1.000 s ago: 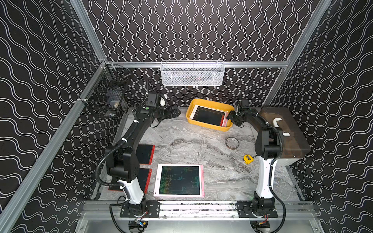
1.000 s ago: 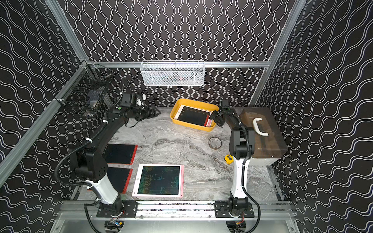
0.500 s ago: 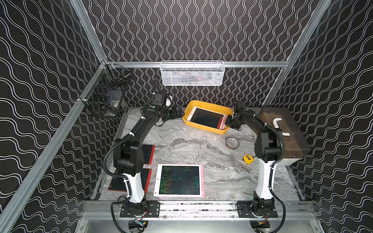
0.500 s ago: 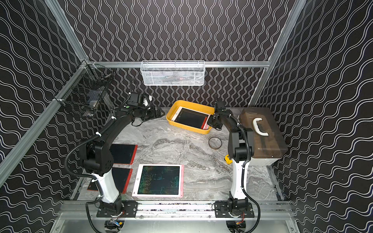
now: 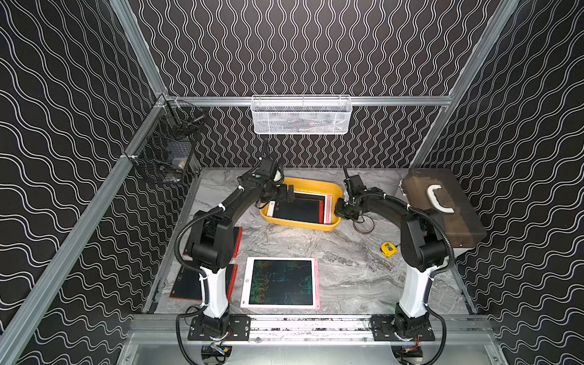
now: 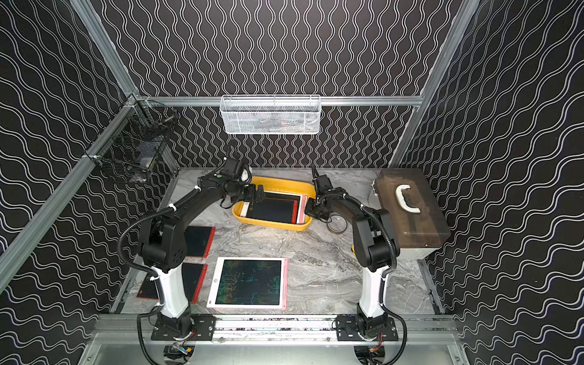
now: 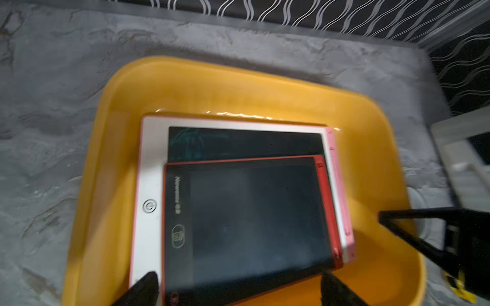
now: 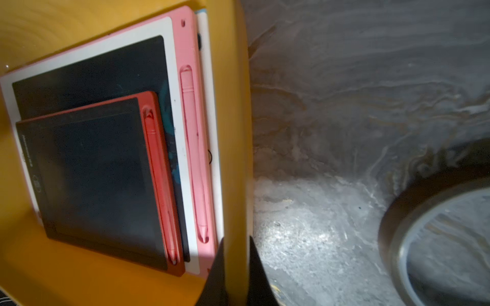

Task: Take out the writing tablet from the storage box
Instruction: Move the storage box to the center of the board, then pick up the writing tablet from the storage box.

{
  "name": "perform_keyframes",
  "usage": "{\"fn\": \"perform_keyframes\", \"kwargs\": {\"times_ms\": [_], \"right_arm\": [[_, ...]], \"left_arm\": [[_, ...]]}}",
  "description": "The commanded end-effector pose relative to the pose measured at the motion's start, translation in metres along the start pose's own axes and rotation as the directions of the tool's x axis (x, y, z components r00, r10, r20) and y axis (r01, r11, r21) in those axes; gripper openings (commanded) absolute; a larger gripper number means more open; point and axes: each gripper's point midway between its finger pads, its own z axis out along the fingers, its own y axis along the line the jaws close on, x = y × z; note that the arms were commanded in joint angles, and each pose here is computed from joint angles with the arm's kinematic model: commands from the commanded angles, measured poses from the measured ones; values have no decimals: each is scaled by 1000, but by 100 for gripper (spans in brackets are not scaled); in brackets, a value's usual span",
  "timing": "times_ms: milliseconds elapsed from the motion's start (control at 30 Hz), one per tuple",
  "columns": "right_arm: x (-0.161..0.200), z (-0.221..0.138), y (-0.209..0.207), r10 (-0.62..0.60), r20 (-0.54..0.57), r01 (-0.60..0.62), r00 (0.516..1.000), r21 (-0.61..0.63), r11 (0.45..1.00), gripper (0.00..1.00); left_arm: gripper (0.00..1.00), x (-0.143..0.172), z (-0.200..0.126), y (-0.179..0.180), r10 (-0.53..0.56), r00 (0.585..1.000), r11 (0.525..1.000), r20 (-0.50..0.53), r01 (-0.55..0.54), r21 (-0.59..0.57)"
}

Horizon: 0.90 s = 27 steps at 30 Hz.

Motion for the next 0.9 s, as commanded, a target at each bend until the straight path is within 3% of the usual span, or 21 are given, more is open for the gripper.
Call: {"fn": "perform_keyframes", "kwargs": {"times_ms": [0, 600, 867], "right_arm": [[5, -4, 11, 37, 17, -37, 999, -31, 999, 4], [23, -5, 10, -25, -9, 25, 1000, 9, 1000, 5], [22, -1, 13, -30, -20, 30, 999, 1, 1000, 5]], "left_arm": [[99, 15, 16, 13, 13, 999, 998, -39, -15, -55], [99, 20, 72, 43, 32, 995, 984, -95, -48, -172], [99, 37, 87, 18, -42, 990, 999, -136, 39, -30]]}}
